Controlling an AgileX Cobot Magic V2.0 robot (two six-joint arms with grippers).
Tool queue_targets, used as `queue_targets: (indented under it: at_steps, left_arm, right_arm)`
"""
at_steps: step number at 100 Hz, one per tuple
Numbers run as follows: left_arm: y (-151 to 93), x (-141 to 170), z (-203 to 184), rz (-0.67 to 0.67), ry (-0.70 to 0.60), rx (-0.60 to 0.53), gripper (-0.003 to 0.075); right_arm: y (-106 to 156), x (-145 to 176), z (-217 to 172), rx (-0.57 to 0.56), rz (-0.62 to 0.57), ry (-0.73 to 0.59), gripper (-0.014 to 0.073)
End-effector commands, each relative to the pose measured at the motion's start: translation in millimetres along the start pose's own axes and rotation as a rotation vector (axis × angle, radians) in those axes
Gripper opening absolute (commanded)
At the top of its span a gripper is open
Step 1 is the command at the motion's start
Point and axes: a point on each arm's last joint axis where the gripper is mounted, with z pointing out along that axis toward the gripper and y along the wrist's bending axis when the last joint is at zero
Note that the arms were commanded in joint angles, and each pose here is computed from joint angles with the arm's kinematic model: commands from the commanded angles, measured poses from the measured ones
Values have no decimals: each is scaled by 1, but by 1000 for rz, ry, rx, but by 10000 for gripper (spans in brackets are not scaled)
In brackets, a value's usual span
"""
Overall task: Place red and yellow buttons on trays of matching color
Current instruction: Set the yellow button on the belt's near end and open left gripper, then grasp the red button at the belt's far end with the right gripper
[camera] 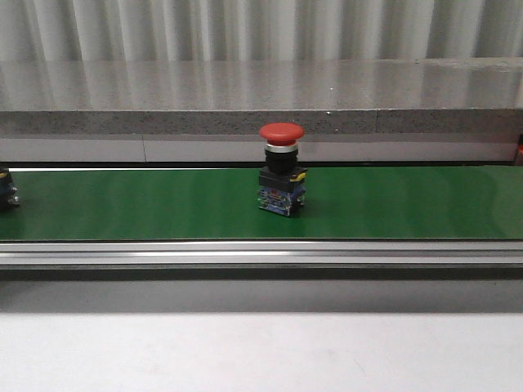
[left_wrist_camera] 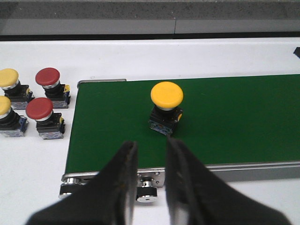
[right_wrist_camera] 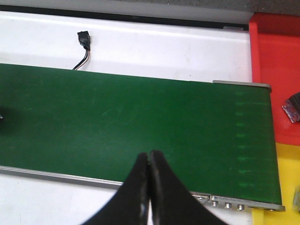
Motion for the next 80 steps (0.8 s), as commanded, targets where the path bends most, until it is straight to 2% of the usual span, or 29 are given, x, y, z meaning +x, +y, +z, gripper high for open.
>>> queue_targets:
  at_steps: [1, 61, 71, 80]
  left_arm:
    - [-2, -10, -12, -3, -141, 6, -18]
    - [-2, -8, -14, -3, -154, 5, -20]
    - [-2, -8, -14, -3, -154, 5, -20]
    - [-2, -8, -14, -3, -154, 5, -20]
  right_arm:
    - [1, -12, -8, 4, -8, -92, -67]
    - [1, -11, -7, 2, -8, -78, -53]
    - [1, -8, -6, -4, -8, -45, 63]
    - [2, -6, -6, -13, -4, -16, 288]
